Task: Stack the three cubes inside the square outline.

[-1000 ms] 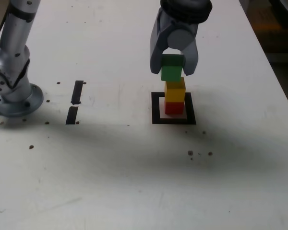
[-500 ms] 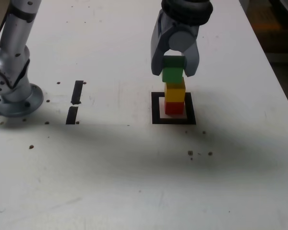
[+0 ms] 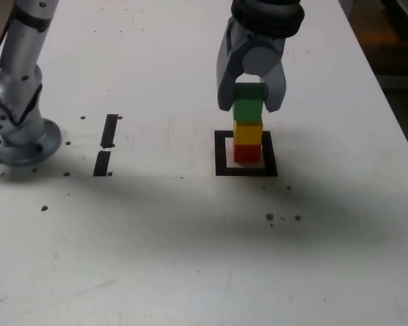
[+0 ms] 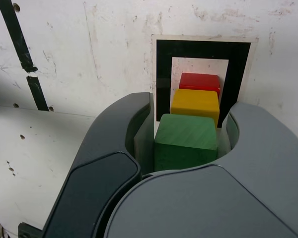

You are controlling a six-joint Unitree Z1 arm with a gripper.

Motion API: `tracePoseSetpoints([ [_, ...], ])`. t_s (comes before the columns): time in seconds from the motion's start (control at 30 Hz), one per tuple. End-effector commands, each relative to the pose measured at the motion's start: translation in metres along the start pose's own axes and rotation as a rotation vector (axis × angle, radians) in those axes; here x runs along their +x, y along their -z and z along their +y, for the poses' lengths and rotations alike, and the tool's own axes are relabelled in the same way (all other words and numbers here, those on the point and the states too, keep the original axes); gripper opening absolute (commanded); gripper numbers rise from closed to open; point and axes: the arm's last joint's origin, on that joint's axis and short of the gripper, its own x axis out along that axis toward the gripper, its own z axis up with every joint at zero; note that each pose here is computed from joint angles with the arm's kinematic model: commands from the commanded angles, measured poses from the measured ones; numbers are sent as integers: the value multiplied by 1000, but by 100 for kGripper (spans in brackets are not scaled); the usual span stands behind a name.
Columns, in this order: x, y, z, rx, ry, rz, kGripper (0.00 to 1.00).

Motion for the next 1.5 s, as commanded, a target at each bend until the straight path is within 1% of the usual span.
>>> tracePoseSetpoints([
  [0.0, 3, -1, 0, -1, 2, 14, 29],
  [0.13, 3, -1, 0, 0, 6, 14, 33],
  [0.27, 4, -1, 0, 0, 12, 13, 42],
  [0.4, 6, -2, -1, 0, 19, 13, 57],
  [0.6, 8, -3, -2, 2, 31, 11, 88],
  [0.67, 7, -2, -2, 2, 33, 10, 95],
  [0.73, 6, 0, -1, 1, 33, 8, 99],
  [0.87, -4, 9, 0, -2, 31, -5, 100],
  [0.93, -15, 20, 1, -3, 29, -21, 100],
  [0.97, -23, 29, 2, -3, 29, -36, 100],
  [1.03, -41, 52, 5, -1, 30, -77, 100],
  [1.1, -58, 81, 9, 7, 34, -131, 100],
  [1.17, -70, 110, 13, 23, 43, -177, 100],
  [1.2, -72, 123, 15, 34, 46, -192, 100],
  [1.23, -73, 135, 16, 45, 50, -198, 100],
  [1.27, -71, 146, 17, 56, 52, -197, 100],
  [1.33, -61, 163, 19, 73, 54, -173, 100],
  [1.4, -46, 178, 19, 82, 48, -131, 100],
  [1.43, -34, 187, 20, 82, 43, -99, 100],
  [1.47, -25, 192, 20, 81, 39, -76, 100],
])
